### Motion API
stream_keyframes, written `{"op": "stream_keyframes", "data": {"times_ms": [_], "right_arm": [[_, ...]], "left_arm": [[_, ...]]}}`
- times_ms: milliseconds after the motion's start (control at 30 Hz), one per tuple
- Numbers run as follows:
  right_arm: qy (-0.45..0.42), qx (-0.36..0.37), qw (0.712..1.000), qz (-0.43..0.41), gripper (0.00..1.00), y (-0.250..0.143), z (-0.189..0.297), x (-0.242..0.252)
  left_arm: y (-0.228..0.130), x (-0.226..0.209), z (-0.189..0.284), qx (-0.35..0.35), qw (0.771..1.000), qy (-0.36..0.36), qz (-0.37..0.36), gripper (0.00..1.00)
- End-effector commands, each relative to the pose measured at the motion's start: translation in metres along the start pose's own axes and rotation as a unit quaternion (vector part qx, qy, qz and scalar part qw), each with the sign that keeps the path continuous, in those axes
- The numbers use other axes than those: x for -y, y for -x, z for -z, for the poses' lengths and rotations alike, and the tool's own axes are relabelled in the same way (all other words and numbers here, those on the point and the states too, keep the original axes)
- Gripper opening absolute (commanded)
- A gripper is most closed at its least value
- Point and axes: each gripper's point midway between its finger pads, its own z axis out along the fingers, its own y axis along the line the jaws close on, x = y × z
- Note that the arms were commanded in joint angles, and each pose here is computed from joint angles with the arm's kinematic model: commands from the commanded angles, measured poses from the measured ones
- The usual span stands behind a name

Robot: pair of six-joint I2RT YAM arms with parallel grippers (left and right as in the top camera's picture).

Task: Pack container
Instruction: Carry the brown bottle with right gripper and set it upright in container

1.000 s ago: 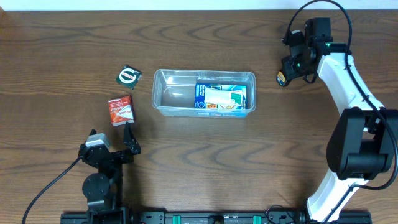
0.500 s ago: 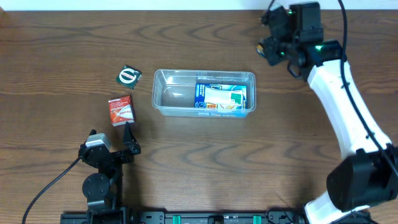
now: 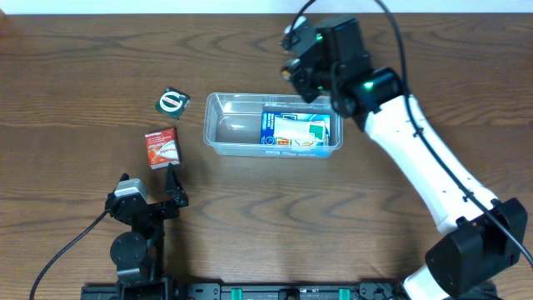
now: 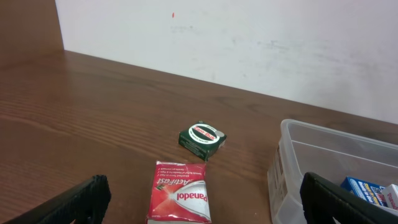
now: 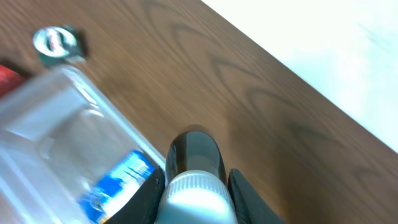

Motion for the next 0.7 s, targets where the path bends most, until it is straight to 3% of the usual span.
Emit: {"op": "stream_keyframes", "data": {"times_ms": [0, 300, 667], "right_arm": [[0.012, 0.028, 0.997, -0.07, 0.22, 0.02, 0.009, -0.017], [-0.002, 0.015, 0.986, -0.168, 0.22, 0.015, -0.001, -0.035], [0.014, -0.046, 0.979, -0.196, 0.22, -0.018, -0.047, -0.07]], "left_arm": [[-0.015, -0.003, -0.001, -0.024, 1.0, 0.004, -0.008, 0.98], [-0.015, -0.003, -0.001, -0.024, 1.0, 0.004, -0.008, 0.98], [-0.015, -0.003, -0.001, -0.024, 1.0, 0.004, -0.008, 0.98]]}}
